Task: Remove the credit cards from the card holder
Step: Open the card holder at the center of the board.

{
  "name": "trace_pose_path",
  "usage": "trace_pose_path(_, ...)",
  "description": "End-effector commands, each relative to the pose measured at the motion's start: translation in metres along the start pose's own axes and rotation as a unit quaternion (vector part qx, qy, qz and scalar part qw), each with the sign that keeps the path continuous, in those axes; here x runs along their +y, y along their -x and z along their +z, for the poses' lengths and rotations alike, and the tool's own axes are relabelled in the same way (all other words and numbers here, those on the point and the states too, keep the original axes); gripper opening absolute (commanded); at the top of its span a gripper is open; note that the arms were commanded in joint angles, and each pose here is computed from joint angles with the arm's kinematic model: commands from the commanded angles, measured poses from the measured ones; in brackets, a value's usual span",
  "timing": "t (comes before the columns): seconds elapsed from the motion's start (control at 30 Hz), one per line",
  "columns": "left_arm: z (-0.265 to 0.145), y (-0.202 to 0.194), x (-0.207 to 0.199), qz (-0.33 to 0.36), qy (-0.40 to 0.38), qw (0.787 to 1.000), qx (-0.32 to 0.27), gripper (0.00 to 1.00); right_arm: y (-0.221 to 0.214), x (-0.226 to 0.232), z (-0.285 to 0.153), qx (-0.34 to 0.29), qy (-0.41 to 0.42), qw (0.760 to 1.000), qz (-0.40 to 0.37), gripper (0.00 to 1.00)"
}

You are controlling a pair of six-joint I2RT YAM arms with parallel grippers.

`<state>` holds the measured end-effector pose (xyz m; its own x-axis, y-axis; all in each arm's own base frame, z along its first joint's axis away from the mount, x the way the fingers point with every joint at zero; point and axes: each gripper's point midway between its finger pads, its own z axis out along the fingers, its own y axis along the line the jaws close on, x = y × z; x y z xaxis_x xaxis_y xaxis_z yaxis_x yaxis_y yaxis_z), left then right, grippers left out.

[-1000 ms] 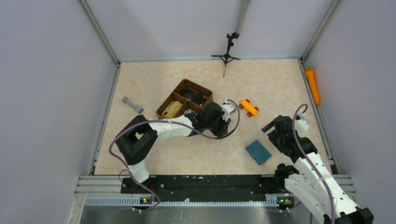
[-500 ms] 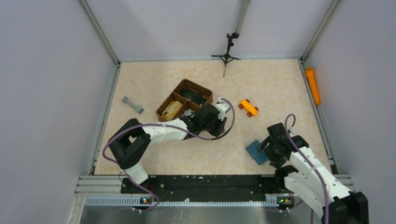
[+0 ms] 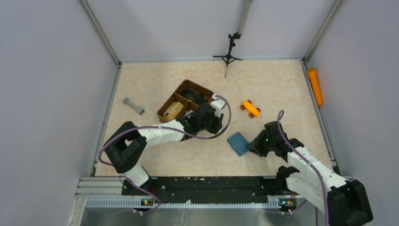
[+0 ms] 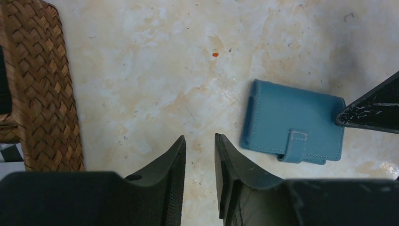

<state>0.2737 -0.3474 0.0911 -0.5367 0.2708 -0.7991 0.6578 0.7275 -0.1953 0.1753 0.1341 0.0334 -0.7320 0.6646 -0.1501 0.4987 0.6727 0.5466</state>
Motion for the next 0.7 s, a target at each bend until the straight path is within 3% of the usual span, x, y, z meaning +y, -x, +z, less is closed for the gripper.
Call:
trace_pose_path(0.0, -0.009, 0.026, 0.005, -0.015, 0.012, 0.999, -0.046, 0.32, 0.010, 0.054, -0.005, -0.014, 0.114, 0.992, -0.050, 0.11)
trace_pose_path(0.03, -0.010, 0.026, 0.005, -0.017, 0.012, 0.999, -0.048, 0.32, 0.011, 0.057, -0.006, -0.016, 0.118, 0.991, -0.055, 0.02)
trace_pose_path(0.07, -0.011, 0.026, 0.006, -0.018, 0.013, 0.999, -0.049, 0.33, 0.011, 0.058, -0.008, -0.015, 0.121, 0.991, -0.062, 0.00)
trace_pose_path(0.27, -0.016, 0.030, 0.004, -0.026, 0.001, 0.998, -0.064, 0.35, 0.017, 0.073, -0.020, -0.025, 0.137, 0.982, -0.127, 0.00)
trace_pose_path(0.4, -0.021, 0.033, 0.003, -0.039, -0.010, 0.996, -0.079, 0.42, 0.021, 0.093, -0.038, -0.036, 0.171, 0.966, -0.190, 0.00)
trace_pose_path(0.53, -0.019, 0.028, -0.011, -0.063, -0.060, 0.994, -0.062, 0.46, 0.019, 0.118, -0.059, -0.037, 0.213, 0.944, -0.250, 0.00)
trace_pose_path(0.67, -0.014, 0.023, -0.021, -0.073, -0.095, 0.992, -0.048, 0.47, 0.025, 0.126, -0.072, -0.056, 0.184, 0.934, -0.302, 0.00)
